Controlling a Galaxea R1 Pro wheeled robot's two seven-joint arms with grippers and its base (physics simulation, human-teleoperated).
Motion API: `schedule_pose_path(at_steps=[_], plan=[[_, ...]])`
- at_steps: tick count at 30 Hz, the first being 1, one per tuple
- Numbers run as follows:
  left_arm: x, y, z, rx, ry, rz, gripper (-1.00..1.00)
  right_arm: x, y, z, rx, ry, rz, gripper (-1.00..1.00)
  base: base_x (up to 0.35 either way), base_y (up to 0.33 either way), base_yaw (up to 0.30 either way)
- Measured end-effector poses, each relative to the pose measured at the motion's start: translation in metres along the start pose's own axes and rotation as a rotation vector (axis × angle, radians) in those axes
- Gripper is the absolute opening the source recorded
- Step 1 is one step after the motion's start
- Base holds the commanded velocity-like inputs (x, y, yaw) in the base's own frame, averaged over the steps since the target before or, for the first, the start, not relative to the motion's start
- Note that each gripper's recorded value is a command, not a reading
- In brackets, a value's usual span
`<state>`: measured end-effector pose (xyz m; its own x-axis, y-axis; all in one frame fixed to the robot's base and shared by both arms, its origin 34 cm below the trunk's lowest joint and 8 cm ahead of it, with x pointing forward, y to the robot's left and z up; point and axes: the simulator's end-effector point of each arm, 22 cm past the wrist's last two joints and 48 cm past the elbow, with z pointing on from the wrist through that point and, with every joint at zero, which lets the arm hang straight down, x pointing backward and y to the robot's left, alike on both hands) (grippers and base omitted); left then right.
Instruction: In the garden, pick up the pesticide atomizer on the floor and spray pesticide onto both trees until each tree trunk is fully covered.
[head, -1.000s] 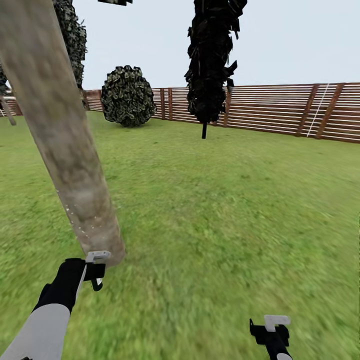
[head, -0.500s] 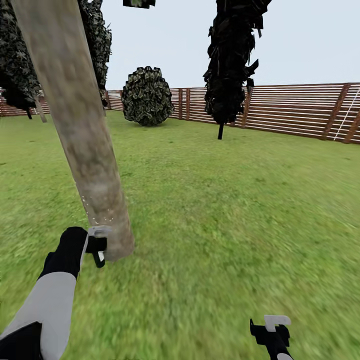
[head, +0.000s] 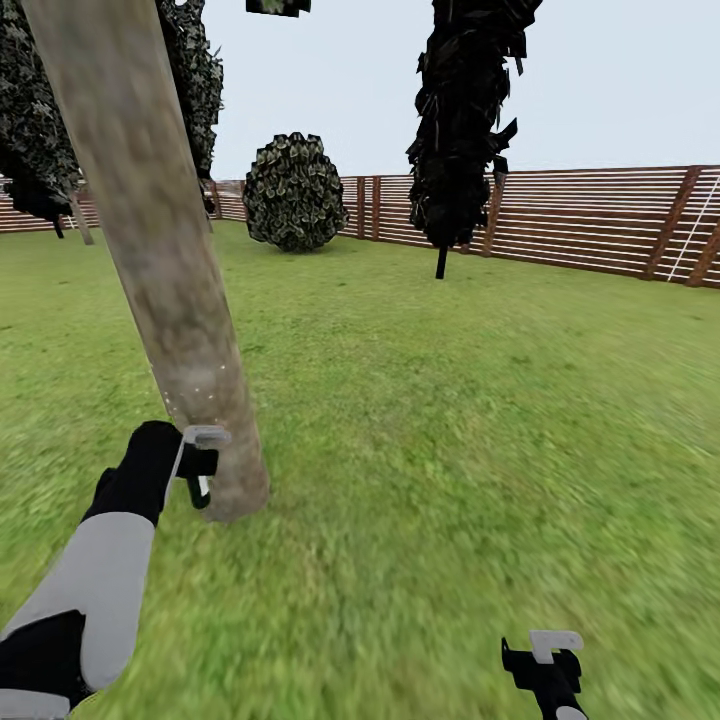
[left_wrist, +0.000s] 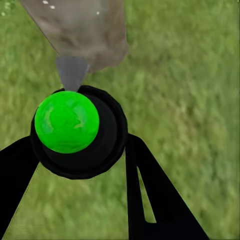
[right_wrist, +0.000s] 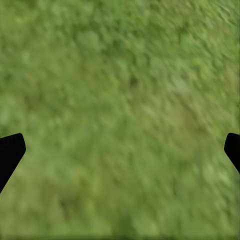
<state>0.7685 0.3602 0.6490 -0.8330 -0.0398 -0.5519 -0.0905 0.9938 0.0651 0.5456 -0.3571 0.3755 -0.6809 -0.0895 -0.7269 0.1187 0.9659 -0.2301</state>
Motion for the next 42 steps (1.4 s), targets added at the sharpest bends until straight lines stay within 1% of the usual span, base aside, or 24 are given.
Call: schedule_pose_path(at_steps=[3,5,7,9,14,16,17,19,23,25,28,33,38,42], plan=[[-0.002,0.026,-0.003,-0.037,-0.002,-0.009,-1.0,0.0,0.0,0.0,0.0,0.0,0.0,1.0,0.0,0.0,0.0],[-0.002,0.05,-0.005,-0.06,-0.003,-0.026,-1.0,0.0,0.001,0.0,-0.001,-0.001,0.0,1.0,0.0,0.0,0.054],[-0.003,0.053,-0.006,-0.051,-0.005,-0.041,-1.0,-0.001,0.001,0.0,-0.001,-0.001,0.001,1.0,0.0,0.0,0.186],[-0.001,0.052,-0.006,-0.046,0.003,-0.047,-1.0,-0.001,0.001,0.0,-0.001,-0.001,0.001,1.0,0.0,0.0,0.249],[0.021,0.05,0.005,-0.034,0.05,-0.051,-1.0,-0.001,0.001,0.0,-0.002,-0.001,0.001,1.0,0.0,0.0,0.273],[0.023,0.04,0.006,0.013,0.053,-0.059,-1.0,0.0,0.002,0.0,-0.005,-0.001,0.0,1.0,0.0,0.0,0.25],[0.02,0.035,0.005,0.034,0.049,-0.058,-1.0,0.0,0.002,0.0,-0.006,0.0,0.0,1.0,0.0,0.0,0.138],[0.013,0.032,0.003,0.04,0.04,-0.045,-1.0,0.0,0.002,0.0,-0.008,0.0,-0.001,1.0,0.0,0.0,0.047],[-0.026,0.029,-0.014,0.05,-0.02,-0.047,-1.0,0.0,0.006,0.0,-0.028,0.0,-0.001,1.0,0.0,0.0,0.006],[-0.034,0.024,-0.018,0.059,-0.03,-0.046,-1.0,0.0,0.007,0.0,-0.03,0.0,-0.001,1.0,0.0,0.0,0.0],[-0.037,0.023,-0.019,0.057,-0.038,-0.042,-1.0,0.0,0.006,0.0,-0.029,0.0,0.0,1.0,0.075,0.0,0.0],[-0.037,0.028,-0.02,0.047,-0.041,-0.041,-1.0,0.0,0.007,0.0,-0.029,0.0,0.001,1.0,0.314,-0.015,0.0],[-0.036,0.028,-0.019,0.047,-0.038,-0.04,-1.0,0.0,0.007,0.0,-0.029,0.0,0.001,1.0,0.267,-0.154,0.0],[-0.035,0.026,-0.019,0.05,-0.037,-0.039,-1.0,0.0,0.007,0.0,-0.029,0.0,0.0,1.0,0.102,-0.247,0.0]])
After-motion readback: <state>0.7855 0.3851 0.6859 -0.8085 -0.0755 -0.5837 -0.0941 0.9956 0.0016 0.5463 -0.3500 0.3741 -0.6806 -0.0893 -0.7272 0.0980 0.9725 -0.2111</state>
